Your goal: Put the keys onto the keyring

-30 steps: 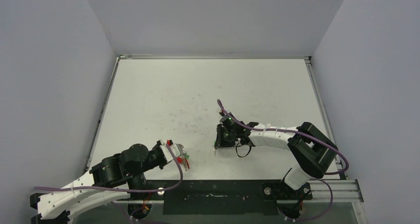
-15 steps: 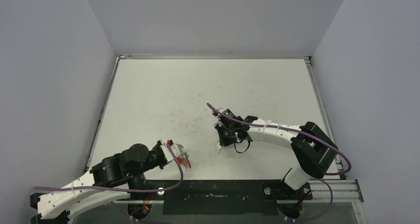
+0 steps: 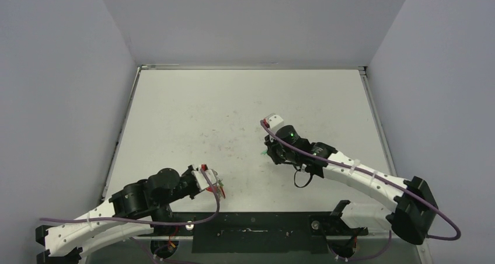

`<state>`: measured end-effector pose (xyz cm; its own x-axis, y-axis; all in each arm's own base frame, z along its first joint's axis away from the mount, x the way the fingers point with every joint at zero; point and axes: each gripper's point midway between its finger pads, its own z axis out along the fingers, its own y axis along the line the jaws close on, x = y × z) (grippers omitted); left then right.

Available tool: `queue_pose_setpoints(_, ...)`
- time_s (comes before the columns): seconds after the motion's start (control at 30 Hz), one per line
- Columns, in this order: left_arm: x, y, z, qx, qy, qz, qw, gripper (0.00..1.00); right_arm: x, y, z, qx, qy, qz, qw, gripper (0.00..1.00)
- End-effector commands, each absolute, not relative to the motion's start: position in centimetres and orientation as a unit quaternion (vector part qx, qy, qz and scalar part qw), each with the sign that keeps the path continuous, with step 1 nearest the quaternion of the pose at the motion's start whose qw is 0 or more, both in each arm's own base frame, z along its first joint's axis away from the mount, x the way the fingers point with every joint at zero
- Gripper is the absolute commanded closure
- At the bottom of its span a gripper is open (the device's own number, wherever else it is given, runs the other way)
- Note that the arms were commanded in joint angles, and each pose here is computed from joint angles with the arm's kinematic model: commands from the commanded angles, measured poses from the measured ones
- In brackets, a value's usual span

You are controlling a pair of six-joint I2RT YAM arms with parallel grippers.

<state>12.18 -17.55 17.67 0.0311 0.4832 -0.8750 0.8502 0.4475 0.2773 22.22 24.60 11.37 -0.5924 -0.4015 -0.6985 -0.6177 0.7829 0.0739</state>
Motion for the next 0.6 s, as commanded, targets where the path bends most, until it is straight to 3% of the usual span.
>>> queue_pose_setpoints(0.0, 12.6, -19.1, 18.7, 0.490, 0.659, -0.191, 0.537, 1.00, 23.6, 22.4, 14.3, -0.263, 0.856, 0.129, 0.427, 1.00)
queue_pose_setpoints(0.27, 13.1, -22.9, 15.7, 0.503, 0.669, -0.210, 0.506, 1.00, 20.3, 23.2, 14.4, -0.330, 0.834, 0.192, 0.398, 1.00)
queue_pose_setpoints(0.57, 13.9, -27.3, 15.5, 0.479, 0.638, -0.264, 0.542, 1.00, 16.6, 26.6, 12.3, -0.406, 0.791, 0.299, 0.346, 1.00)
